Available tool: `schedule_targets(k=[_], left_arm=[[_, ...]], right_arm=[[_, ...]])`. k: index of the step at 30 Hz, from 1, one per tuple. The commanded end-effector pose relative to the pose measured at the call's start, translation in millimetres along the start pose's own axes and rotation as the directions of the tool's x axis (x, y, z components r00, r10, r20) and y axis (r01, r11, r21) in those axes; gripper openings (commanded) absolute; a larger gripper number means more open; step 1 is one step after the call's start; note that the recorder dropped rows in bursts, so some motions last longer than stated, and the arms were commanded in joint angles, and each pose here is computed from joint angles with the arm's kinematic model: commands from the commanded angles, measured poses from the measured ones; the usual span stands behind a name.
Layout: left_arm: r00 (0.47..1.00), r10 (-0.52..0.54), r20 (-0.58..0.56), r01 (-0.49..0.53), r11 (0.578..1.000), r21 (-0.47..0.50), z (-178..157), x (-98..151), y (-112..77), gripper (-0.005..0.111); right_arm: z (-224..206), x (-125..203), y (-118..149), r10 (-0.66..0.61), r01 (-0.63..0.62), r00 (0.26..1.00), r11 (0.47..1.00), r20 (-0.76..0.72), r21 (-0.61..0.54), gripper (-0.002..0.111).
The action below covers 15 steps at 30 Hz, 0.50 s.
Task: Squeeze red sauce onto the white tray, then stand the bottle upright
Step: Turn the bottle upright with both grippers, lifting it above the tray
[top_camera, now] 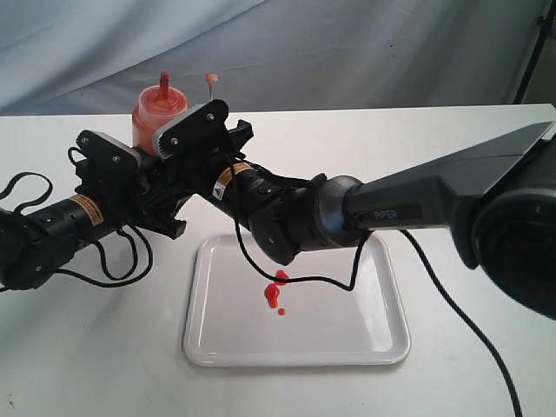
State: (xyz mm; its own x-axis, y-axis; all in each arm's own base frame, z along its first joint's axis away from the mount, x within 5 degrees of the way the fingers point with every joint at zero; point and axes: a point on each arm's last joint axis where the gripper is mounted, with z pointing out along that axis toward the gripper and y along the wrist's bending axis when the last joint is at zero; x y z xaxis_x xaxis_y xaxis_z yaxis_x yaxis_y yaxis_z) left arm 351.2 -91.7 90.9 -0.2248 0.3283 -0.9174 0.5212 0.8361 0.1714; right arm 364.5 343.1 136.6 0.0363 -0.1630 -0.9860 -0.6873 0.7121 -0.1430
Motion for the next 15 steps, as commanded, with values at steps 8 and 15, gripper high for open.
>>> schedule_targets(k=[8,15], left_arm=[[0.994,0.109,0.008,-0.109,0.987,0.117,7.8,9.7,-18.1,0.0],[0.995,0.095,-0.022,-0.091,0.988,0.128,15.3,22.2,-19.6,0.0]], right_arm=[[8.7,24.4,-3.4,0.011,-0.009,0.997,1.0,-0.074,0.03,0.023],[8.5,29.3,-2.6,-0.021,0.024,0.993,1.0,-0.112,0.02,0.048]])
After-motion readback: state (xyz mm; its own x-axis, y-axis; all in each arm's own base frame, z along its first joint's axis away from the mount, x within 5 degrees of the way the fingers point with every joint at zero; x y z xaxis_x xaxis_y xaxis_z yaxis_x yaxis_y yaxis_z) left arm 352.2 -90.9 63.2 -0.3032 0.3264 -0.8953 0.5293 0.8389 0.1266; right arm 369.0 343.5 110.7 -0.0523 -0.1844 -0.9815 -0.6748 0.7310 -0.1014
